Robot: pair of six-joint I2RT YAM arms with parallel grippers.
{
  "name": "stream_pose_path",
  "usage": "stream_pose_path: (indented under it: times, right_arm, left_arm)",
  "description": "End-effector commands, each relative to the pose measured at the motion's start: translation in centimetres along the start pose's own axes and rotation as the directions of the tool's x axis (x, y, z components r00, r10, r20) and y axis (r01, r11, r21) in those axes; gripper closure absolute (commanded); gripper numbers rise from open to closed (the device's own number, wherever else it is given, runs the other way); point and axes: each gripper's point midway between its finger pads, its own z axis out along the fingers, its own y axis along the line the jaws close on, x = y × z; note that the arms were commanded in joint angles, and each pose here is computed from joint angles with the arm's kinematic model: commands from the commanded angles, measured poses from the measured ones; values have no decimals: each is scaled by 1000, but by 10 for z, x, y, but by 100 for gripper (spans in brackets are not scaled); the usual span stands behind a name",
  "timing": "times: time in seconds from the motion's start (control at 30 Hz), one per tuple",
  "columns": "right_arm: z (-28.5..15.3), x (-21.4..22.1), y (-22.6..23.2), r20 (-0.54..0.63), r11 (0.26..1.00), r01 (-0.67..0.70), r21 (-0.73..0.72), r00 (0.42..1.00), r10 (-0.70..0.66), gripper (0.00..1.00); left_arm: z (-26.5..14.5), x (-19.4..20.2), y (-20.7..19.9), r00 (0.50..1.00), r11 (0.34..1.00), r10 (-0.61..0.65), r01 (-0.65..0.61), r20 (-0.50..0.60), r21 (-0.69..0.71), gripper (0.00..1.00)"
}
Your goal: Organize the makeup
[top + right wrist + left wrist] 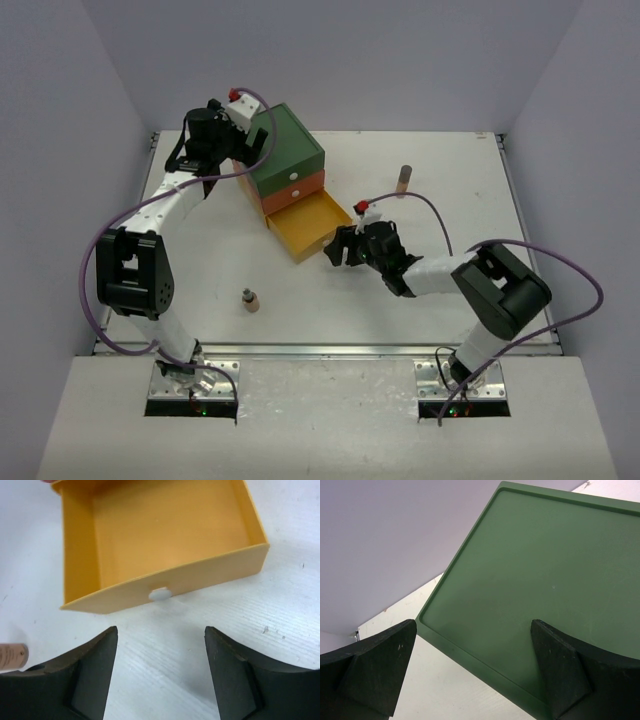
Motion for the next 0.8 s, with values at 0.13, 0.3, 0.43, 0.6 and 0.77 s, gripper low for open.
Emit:
stream_pose_path:
  times: [0.13,0.3,0.43,0.6,0.77]
  right_arm:
    - [-45,16,129,186,678,654,-335,751,-633,30]
    - [-48,52,198,208,476,699,-533,654,-728,30]
    - [-35,55,241,245,447,681,-580,669,-702,30]
    - [-20,47,266,247,487,641,-593,721,-648,30]
    - [3,56,273,172,537,592,-600,752,-637,32]
  left_arm:
    - [-11,77,-37,961,991,-29,63,-276,114,0]
    - [-20,47,-35,976,988,-60,88,-211,123,0]
    - [-32,24,-32,984,988,-72,93,-163,121,0]
    - [-57,3,-20,990,992,-88,97,-114,79,0]
    - [-82,-11,-16,991,988,-114,120,-67,93,0]
